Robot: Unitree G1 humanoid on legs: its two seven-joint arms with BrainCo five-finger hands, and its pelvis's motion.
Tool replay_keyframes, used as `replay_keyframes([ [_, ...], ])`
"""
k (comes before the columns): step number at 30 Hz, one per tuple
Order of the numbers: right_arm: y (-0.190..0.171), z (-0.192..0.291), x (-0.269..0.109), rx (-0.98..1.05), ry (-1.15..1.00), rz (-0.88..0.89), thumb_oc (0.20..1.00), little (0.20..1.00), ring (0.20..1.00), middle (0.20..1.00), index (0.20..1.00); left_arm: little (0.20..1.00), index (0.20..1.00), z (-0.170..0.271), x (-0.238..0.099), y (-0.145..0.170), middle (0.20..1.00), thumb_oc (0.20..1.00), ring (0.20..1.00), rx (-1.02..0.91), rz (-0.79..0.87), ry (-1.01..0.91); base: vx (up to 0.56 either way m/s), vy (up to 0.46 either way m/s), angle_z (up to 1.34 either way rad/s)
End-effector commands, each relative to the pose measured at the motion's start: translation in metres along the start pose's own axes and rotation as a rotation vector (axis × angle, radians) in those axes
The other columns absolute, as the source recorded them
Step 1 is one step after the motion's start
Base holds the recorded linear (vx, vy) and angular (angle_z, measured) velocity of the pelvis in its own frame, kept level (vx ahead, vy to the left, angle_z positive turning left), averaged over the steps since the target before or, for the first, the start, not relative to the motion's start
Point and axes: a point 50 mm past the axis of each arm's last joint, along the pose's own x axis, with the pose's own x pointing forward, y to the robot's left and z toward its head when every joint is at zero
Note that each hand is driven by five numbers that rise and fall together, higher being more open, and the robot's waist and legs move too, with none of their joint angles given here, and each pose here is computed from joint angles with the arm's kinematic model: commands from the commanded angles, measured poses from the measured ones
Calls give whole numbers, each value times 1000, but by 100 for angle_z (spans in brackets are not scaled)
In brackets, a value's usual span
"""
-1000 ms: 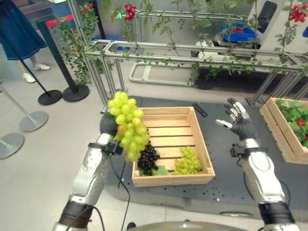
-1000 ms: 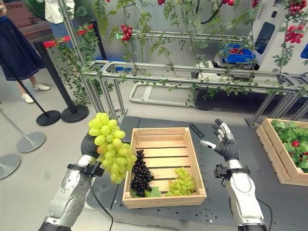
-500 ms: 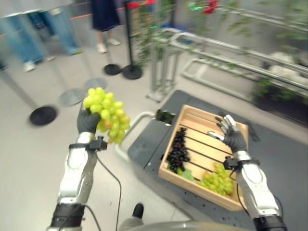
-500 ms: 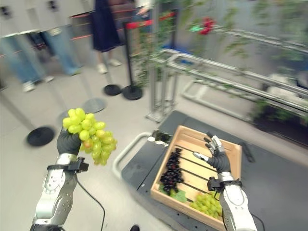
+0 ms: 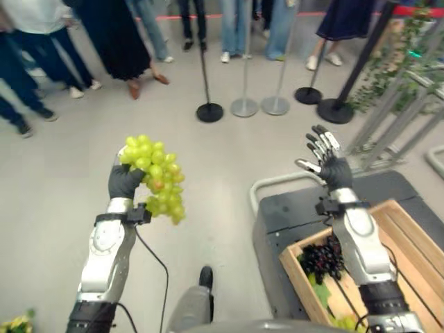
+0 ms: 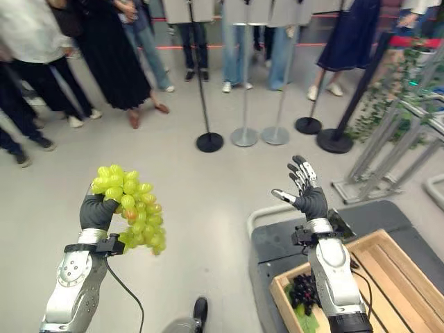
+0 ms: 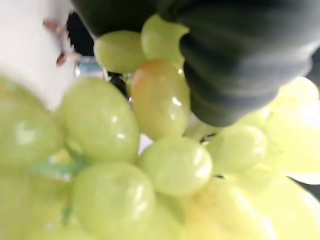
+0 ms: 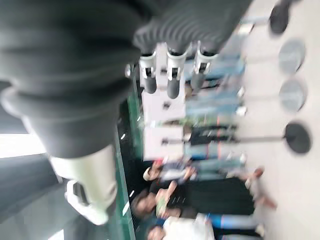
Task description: Pick up the fruits from the basket on one side to the basket on the other side
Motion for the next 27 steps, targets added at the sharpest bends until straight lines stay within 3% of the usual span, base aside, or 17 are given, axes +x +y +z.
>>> replay_keyframes([
  [1, -3, 33, 10, 5, -188, -19, 1000, 1000, 1000, 1000, 1000, 200, 200, 39, 19, -9, 200, 200, 200, 17, -61, -224, -52, 250, 141],
  [10, 3, 34, 12, -15, -196, -7, 1000, 1000, 1000, 1000, 1000, 200, 200, 43, 21, -9, 200, 200, 200, 30, -93, -229, 37, 258, 145],
  [20, 24, 30, 24, 0, -191, 41, 1000, 1000, 1000, 1000, 1000, 200, 200, 55, 35, -16, 200, 200, 200, 91, -100, -303, 182, 366, 75],
  [27, 2, 24, 8, -31, -145, -4, 1000, 1000, 1000, 1000, 1000, 200, 200, 46, 41, -35, 200, 200, 200, 61, -176, -274, 193, 138, 102],
])
